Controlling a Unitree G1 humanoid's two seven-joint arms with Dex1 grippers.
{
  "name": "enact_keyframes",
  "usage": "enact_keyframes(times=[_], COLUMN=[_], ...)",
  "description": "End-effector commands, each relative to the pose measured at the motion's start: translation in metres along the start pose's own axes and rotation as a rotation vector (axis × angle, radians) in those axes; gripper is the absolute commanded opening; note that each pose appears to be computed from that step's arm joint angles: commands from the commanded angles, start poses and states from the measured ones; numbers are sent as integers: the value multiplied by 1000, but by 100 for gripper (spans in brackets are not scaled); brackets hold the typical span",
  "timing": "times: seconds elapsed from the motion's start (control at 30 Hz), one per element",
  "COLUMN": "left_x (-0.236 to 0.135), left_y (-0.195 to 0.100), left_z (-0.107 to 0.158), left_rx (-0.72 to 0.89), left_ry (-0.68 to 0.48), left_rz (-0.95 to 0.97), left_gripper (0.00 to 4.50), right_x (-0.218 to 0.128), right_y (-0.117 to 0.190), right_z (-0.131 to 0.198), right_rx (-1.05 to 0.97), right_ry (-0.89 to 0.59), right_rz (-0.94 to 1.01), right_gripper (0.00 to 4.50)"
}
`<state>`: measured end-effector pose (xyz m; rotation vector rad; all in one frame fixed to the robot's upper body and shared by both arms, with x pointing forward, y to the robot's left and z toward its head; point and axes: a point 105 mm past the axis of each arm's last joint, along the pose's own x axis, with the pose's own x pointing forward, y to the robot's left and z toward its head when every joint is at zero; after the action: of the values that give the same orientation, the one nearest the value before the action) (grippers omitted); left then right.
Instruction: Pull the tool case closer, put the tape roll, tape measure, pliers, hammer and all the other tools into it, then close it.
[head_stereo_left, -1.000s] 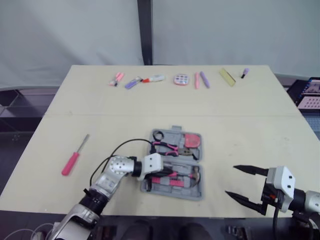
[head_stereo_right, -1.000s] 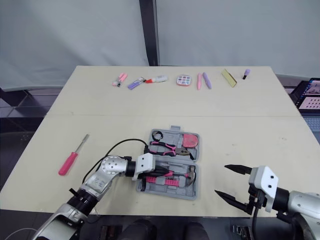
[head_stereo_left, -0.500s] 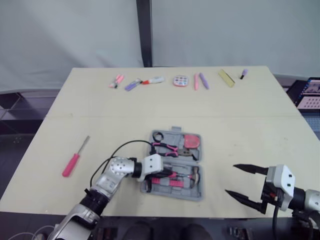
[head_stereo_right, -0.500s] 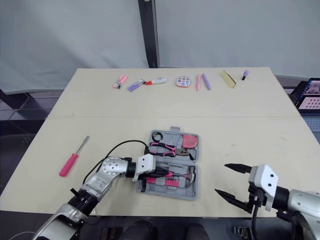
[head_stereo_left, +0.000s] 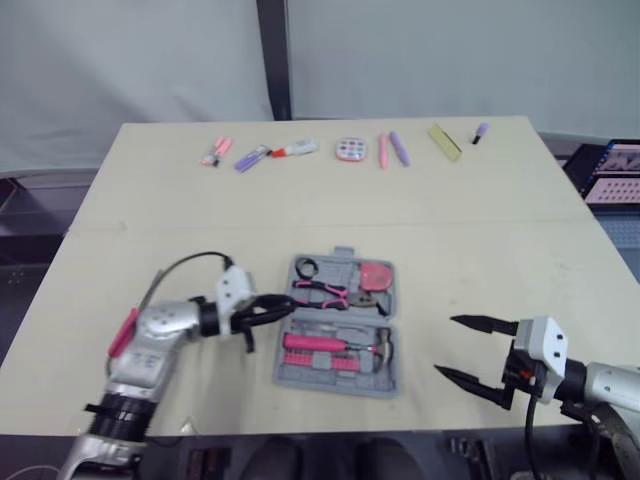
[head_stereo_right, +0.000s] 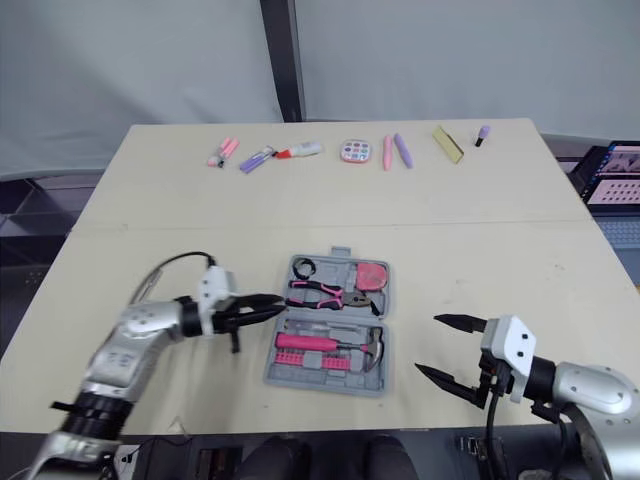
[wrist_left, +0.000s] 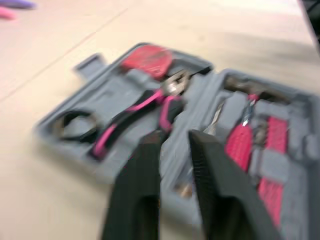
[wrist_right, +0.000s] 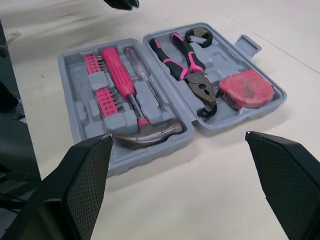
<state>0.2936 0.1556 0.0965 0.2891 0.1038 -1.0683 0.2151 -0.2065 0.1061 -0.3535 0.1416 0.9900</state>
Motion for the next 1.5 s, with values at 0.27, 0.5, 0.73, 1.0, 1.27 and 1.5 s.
enact_keyframes(times=[0.27, 0.5, 0.73, 1.0, 1.27, 1.5], left_x=[-75, -94, -95, -89, -85, -95], left_y=[-19, -49, -49, -50, -30, -39], left_z=[-26, -40, -41, -39, -12, -18], left_rx=[-82, -114, -109, -110, -239, -370], left_ry=[27, 83, 82, 74, 8, 106], left_rz=[226, 245, 256, 254, 537, 710], left_gripper=[447, 447, 447, 447, 447, 447], right_x=[5, 2, 2, 5, 10, 19], right_y=[6, 9, 9, 8, 15, 30], right_z=[-4, -8, -11, -9, 27, 48], right_rx=[9, 20, 27, 29, -42, -79], right_ry=[-37, -33, -30, -38, -147, -218], right_rz=[0, 8, 23, 25, 116, 218], right_gripper=[450, 450, 450, 450, 450, 450])
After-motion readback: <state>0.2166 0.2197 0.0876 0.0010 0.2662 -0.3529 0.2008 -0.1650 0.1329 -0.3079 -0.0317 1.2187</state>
